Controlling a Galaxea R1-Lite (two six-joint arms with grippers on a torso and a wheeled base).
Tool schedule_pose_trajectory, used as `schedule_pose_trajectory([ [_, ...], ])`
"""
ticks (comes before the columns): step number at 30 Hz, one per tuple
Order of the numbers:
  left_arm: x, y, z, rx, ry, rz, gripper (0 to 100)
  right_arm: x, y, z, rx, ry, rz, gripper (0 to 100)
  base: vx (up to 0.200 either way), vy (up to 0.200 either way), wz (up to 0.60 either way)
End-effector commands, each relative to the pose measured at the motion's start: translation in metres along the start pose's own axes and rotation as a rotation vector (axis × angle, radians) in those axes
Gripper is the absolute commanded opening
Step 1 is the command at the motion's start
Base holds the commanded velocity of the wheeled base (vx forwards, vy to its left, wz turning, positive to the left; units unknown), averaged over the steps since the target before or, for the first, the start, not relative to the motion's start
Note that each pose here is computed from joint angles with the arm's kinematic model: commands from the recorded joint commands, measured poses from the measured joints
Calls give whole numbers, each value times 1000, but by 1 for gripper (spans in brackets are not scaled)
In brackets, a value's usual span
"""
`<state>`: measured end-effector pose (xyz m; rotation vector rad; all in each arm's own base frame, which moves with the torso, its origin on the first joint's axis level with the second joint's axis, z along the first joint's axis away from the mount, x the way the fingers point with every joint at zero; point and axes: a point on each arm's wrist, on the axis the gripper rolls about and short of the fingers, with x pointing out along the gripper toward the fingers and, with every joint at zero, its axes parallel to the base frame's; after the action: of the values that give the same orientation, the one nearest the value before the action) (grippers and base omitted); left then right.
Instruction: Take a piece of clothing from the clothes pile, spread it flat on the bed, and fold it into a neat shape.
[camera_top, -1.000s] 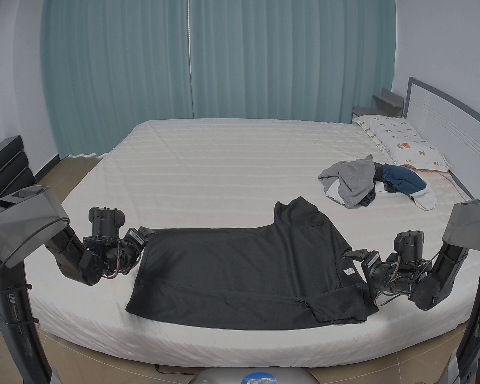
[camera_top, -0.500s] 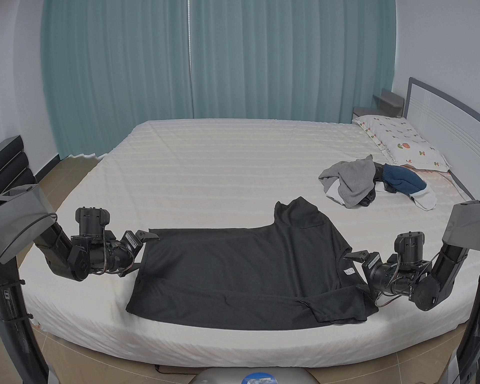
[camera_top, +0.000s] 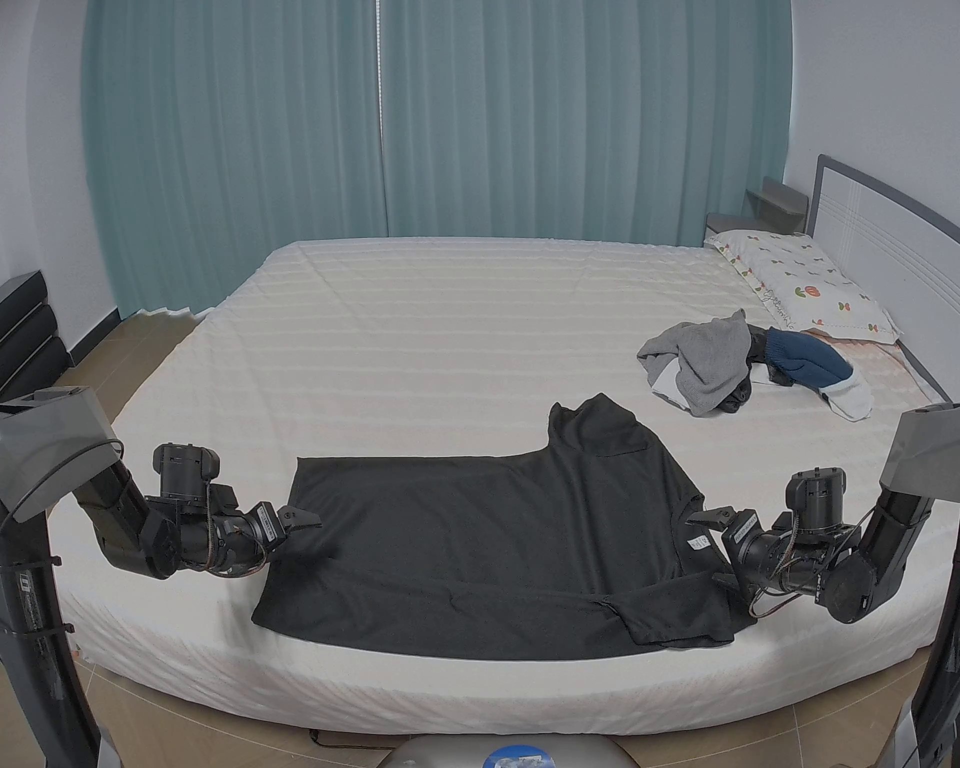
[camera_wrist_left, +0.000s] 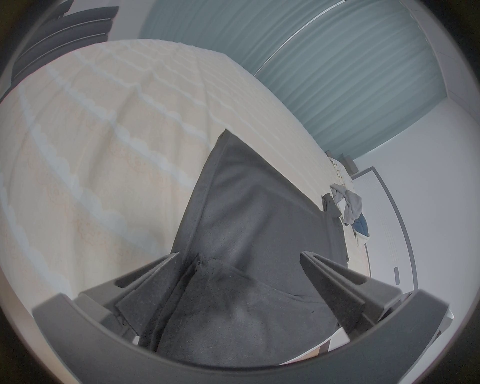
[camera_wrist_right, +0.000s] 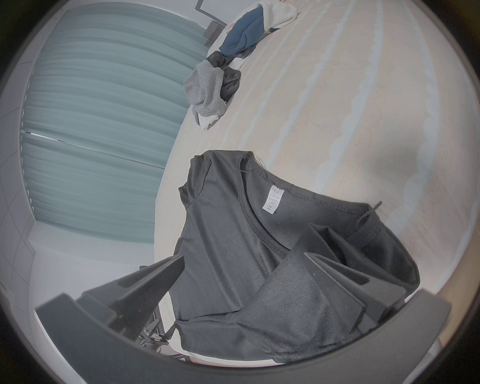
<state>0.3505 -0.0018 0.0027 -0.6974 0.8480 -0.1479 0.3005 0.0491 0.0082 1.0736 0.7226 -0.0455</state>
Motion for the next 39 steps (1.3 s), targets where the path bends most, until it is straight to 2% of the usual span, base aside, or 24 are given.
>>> schedule_pose_trajectory([
  [1,2,2,-3,-5,13,6,100,1,-1,0,0,3,-3,100,0,0,0],
  [9,4,3,-5,-4,19,9,100,0,-1,-1,0,3,-4,100,0,0,0],
  [10,4,3,-5,-2,18,11,0,0,-1,-1,0,3,-3,100,0,0,0],
  [24,-6,8,-15,17,33,49,0,-4,-5,12,20,-28,-6,100,0,0,0],
  [32,-31,2,-12,7,-13,52,0,-6,-8,11,-55,-32,-21,100,0,0,0],
  [36,-43,-4,-12,-8,-33,41,0,-9,-13,15,-144,-39,-36,100,0,0,0],
  [39,-48,-8,-11,-17,-42,33,0,-8,-15,18,-179,-47,-33,100,0,0,0],
])
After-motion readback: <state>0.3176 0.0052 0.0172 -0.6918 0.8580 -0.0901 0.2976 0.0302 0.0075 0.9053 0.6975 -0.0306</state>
